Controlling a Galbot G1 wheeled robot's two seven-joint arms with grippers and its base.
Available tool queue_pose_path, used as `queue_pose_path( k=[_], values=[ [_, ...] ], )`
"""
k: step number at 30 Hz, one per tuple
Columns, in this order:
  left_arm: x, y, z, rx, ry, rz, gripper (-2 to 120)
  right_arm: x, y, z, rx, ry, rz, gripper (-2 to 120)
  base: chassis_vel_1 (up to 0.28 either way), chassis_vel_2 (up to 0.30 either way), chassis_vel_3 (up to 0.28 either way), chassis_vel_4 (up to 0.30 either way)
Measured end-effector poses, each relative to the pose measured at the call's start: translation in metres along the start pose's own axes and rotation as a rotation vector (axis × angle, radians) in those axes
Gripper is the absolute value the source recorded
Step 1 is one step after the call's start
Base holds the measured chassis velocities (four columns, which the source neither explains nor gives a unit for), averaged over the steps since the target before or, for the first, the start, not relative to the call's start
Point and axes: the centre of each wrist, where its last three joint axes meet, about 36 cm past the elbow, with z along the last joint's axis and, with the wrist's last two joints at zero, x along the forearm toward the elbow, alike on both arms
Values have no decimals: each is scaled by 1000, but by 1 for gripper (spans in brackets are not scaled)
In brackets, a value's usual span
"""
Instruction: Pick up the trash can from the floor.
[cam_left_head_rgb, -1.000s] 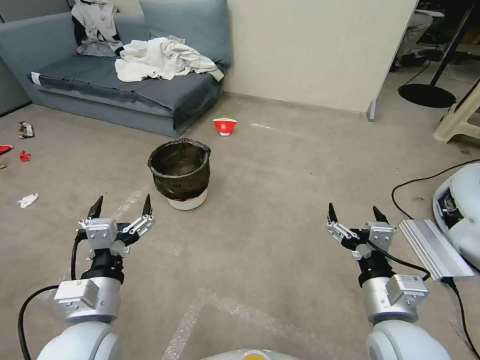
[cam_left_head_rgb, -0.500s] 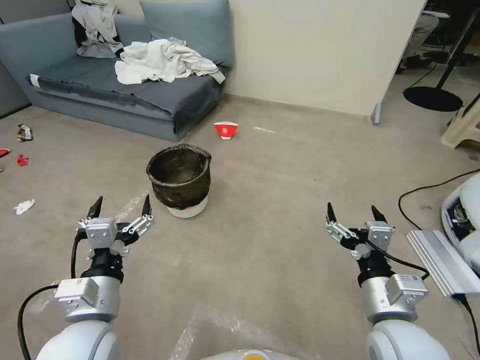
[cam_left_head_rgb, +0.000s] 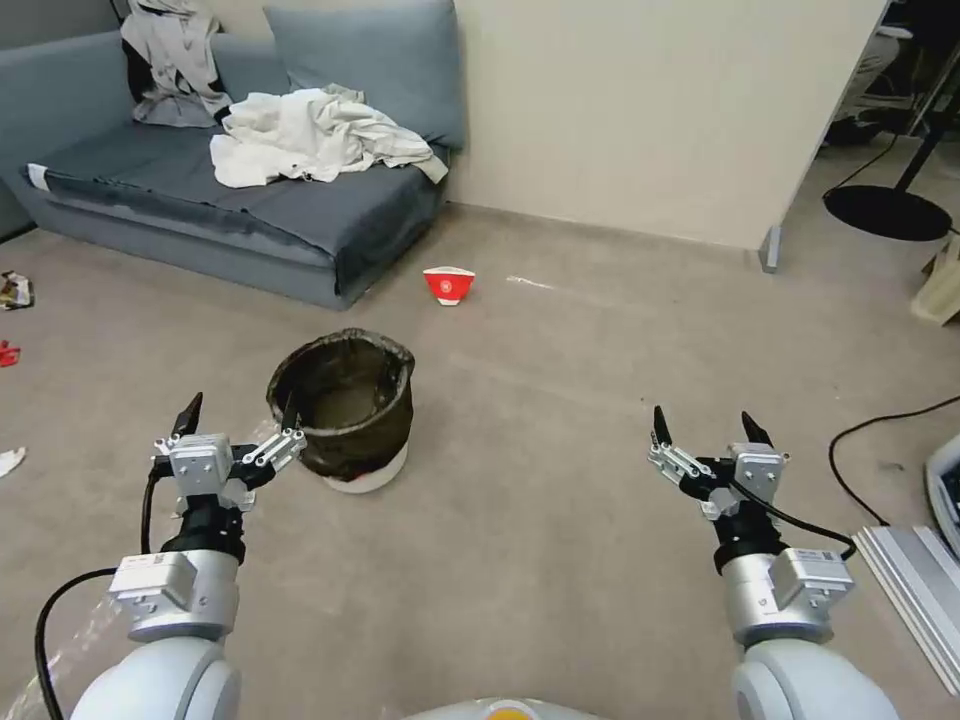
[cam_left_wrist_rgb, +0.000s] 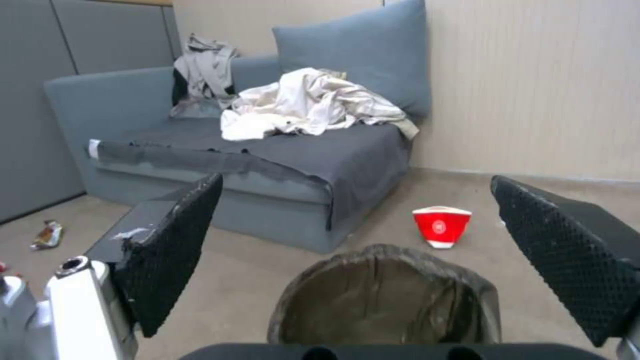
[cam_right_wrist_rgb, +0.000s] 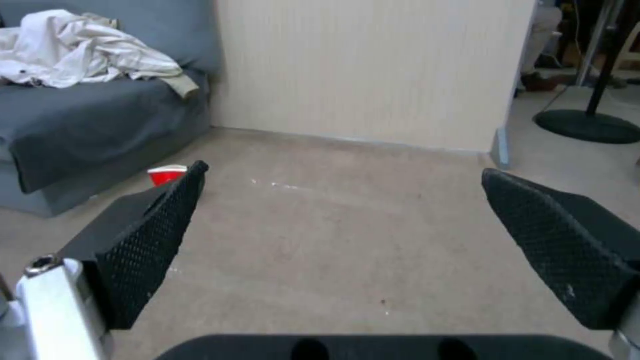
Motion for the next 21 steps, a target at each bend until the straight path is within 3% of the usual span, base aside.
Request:
queue_pose_path(
  k=[15, 16, 17, 18, 21],
  values=[
    [0, 0, 0, 5, 12, -2, 100, 0, 0, 0, 0, 0, 0, 100, -191, 184, 189, -179],
    [-6, 8, 5, 32, 110, -26, 100, -1, 0, 2, 1, 3, 1, 100, -171, 179, 188, -201],
    [-6, 8, 5, 32, 110, -26, 100, -1, 0, 2, 1, 3, 1, 100, -171, 179, 188, -201],
    [-27, 27, 18, 52, 252, -71, 100, -4, 0, 6, 4, 9, 3, 100, -171, 157, 166, -150],
    [-52, 42, 24, 46, 288, -102, 100, -5, -1, 10, 6, 9, 5, 100, -97, 141, 109, -132]
  ],
)
